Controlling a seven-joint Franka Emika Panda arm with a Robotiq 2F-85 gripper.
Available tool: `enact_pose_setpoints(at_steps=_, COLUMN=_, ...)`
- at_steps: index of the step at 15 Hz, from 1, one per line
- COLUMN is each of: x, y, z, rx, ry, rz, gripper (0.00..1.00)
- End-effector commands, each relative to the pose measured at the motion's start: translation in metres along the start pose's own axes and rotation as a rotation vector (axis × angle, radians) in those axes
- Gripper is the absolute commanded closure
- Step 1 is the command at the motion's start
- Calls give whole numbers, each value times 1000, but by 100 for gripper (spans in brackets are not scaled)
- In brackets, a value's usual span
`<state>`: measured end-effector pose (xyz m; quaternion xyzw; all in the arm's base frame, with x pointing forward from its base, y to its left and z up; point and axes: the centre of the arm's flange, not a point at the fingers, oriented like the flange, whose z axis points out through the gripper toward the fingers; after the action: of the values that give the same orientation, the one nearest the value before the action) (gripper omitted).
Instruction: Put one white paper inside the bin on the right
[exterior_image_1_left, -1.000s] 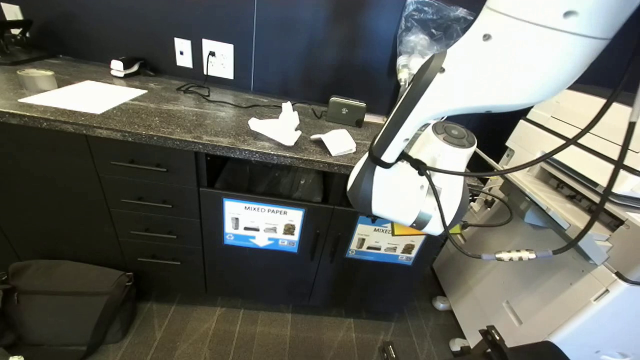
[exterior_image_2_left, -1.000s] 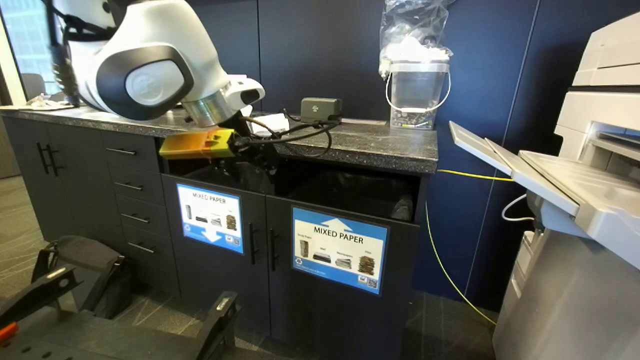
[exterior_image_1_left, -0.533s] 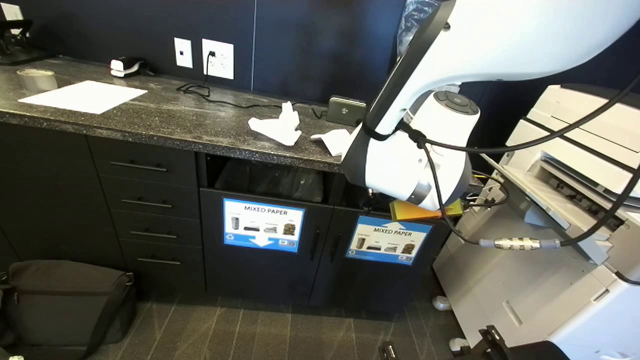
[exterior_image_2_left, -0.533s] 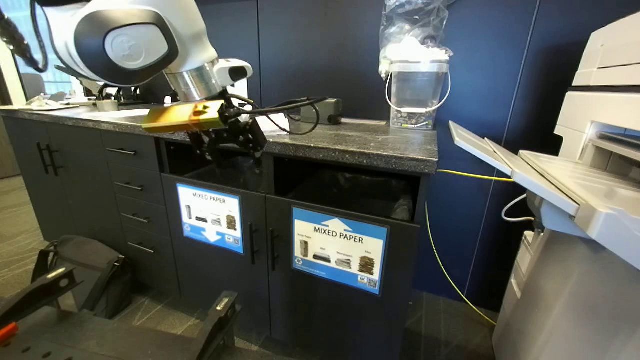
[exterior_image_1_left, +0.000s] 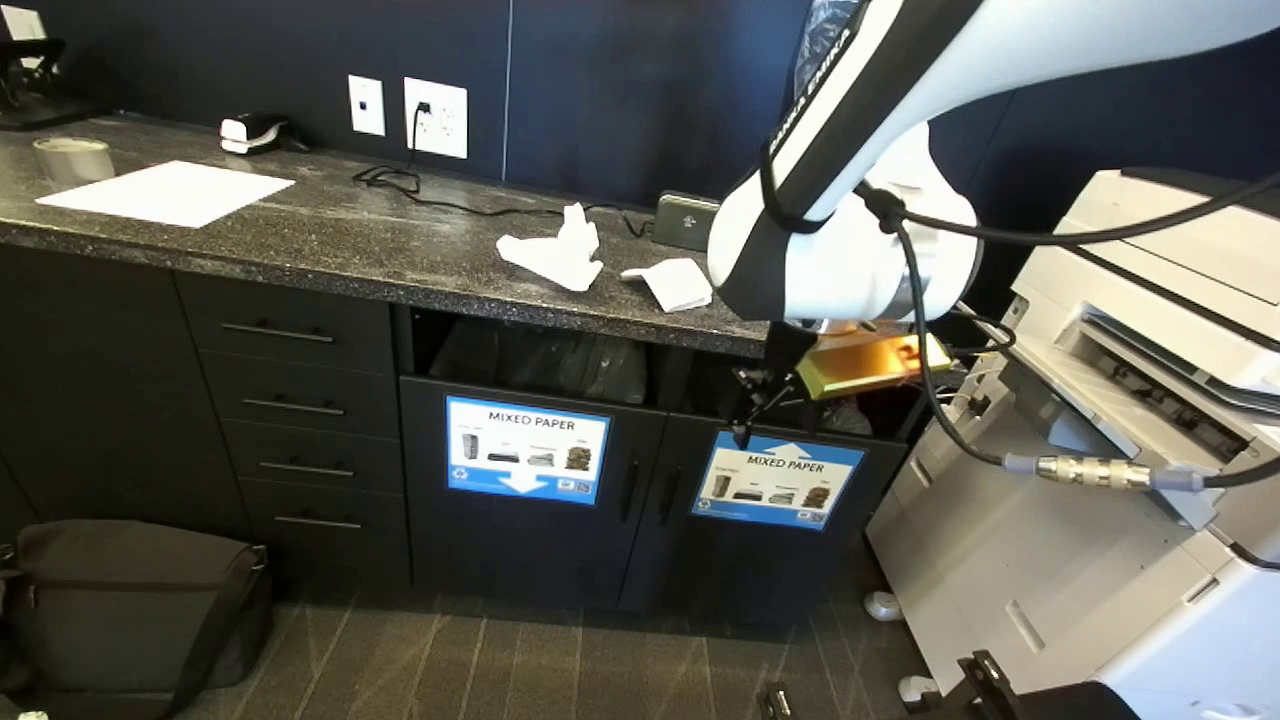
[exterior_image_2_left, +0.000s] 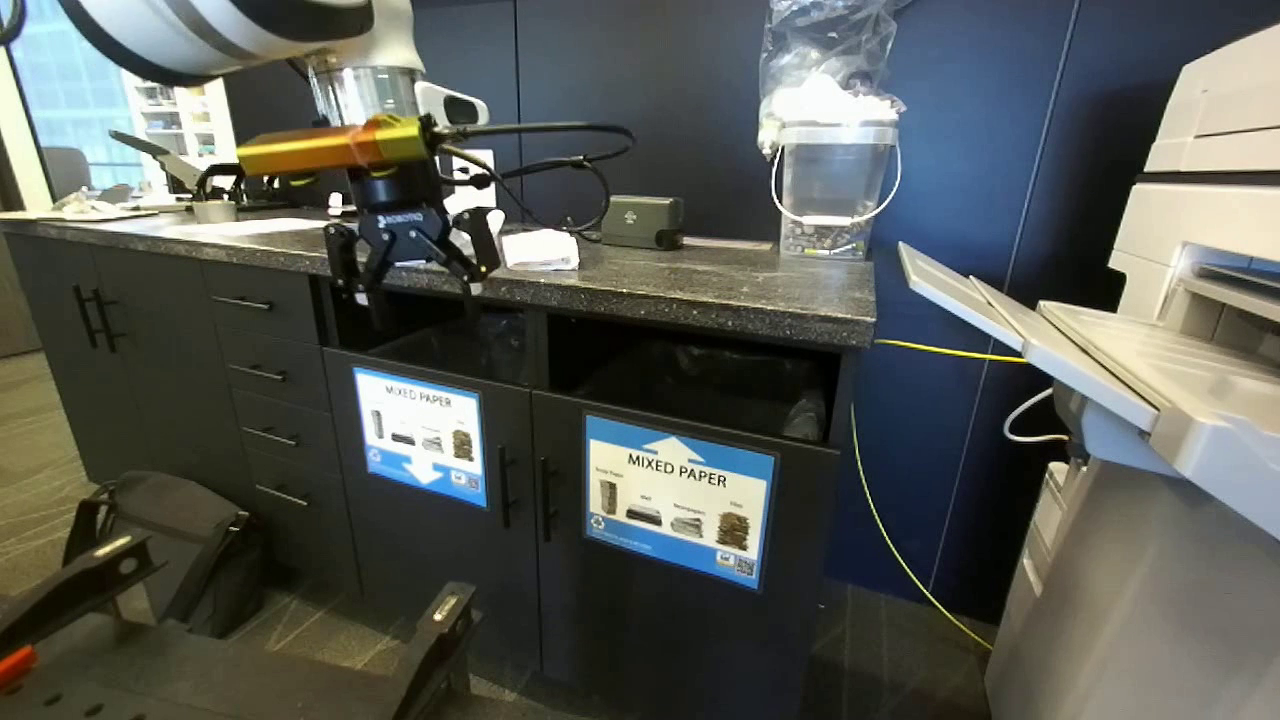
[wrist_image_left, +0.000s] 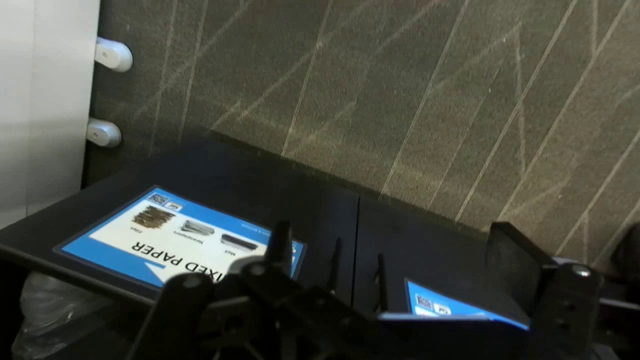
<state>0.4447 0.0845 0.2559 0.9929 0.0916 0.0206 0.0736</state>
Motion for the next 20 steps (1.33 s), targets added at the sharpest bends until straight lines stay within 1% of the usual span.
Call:
enact_pose_setpoints(at_steps=1, x=-31, y=3, z=-77, rx=-6, ry=-91, rz=-88, gripper=0)
enact_pose_setpoints(at_steps=3, x=-41, y=4, z=-94, rx=6, ry=-115, rz=-125, gripper=0)
enact_pose_setpoints(at_steps=7, x=-62, y=4, z=-134, rx=56, ry=-147, rz=-191, gripper=0)
enact_pose_setpoints(at_steps=10, x=-87, y=6, z=-170, rx=92, ry=-166, rz=-224, gripper=0)
enact_pose_setpoints(at_steps=13, x=-123, y=8, z=-209, rx=104, ry=-188, rz=-219, gripper=0)
enact_pose_setpoints(at_steps=16, x=-160, y=20, z=-241, rx=131, ry=-198, rz=-164, gripper=0)
enact_pose_setpoints(at_steps=17, x=-113, y=11, z=-208, rx=129, ry=-238, rz=-187, gripper=0)
enact_pose_setpoints(at_steps=18, x=-118, y=12, z=-214, rx=119, ry=-234, rz=-180, gripper=0)
enact_pose_setpoints(at_steps=20, x=-118, y=7, z=-211, rx=106, ry=-242, rz=-187, gripper=0)
